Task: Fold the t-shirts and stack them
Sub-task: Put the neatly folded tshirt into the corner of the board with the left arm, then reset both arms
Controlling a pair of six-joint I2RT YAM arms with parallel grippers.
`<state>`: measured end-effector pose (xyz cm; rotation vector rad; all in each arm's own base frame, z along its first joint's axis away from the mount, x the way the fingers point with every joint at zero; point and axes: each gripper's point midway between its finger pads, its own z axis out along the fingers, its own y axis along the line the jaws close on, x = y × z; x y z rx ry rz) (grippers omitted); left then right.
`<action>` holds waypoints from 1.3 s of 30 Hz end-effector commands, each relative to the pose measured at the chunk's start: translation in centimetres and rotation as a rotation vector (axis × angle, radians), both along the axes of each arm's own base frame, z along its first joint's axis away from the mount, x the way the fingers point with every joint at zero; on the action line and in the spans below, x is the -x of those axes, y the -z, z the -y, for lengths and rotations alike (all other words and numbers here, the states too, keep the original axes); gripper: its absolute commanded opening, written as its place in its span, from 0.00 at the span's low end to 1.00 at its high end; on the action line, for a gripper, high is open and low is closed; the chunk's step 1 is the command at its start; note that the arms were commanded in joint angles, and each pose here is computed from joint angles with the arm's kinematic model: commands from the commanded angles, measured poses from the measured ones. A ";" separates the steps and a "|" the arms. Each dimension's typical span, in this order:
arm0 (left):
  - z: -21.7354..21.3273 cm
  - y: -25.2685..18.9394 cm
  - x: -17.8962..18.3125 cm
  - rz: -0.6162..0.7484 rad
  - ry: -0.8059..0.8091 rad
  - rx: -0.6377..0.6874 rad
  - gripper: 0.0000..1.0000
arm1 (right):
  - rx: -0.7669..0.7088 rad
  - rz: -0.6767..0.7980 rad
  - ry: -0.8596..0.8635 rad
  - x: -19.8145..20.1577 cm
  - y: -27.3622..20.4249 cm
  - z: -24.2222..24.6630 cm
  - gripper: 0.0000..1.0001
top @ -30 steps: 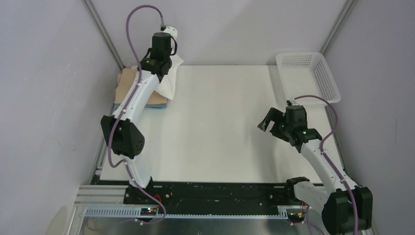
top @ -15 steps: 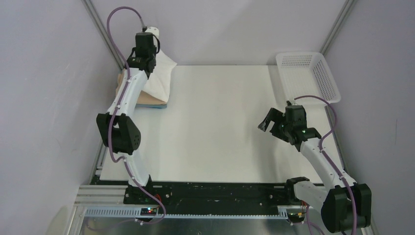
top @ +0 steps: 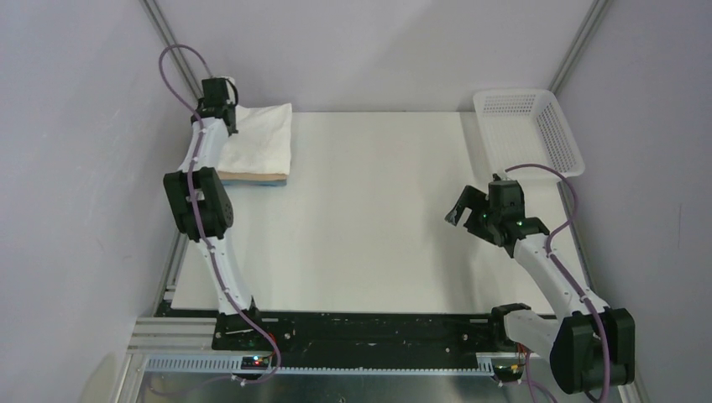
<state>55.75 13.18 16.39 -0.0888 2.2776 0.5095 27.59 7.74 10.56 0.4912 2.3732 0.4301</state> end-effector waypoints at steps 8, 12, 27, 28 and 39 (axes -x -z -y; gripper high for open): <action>-6.7 -3.2 -1.2 0.149 -0.196 0.014 0.64 | -0.006 0.008 0.003 -0.8 0.2 0.0 1.00; -8.0 -4.0 -0.8 0.181 -0.287 -0.006 0.99 | -0.008 0.002 0.006 -0.5 0.1 0.0 1.00; 2.9 -10.3 5.0 0.428 -0.353 0.358 1.00 | 0.016 0.184 0.040 1.8 -5.2 1.4 1.00; 4.4 -12.2 6.4 0.444 -0.323 0.299 1.00 | 0.021 0.185 0.038 2.1 -5.2 1.5 1.00; 15.2 -8.5 23.9 0.470 -0.124 0.418 1.00 | 0.065 0.321 0.180 5.2 -3.4 4.5 1.00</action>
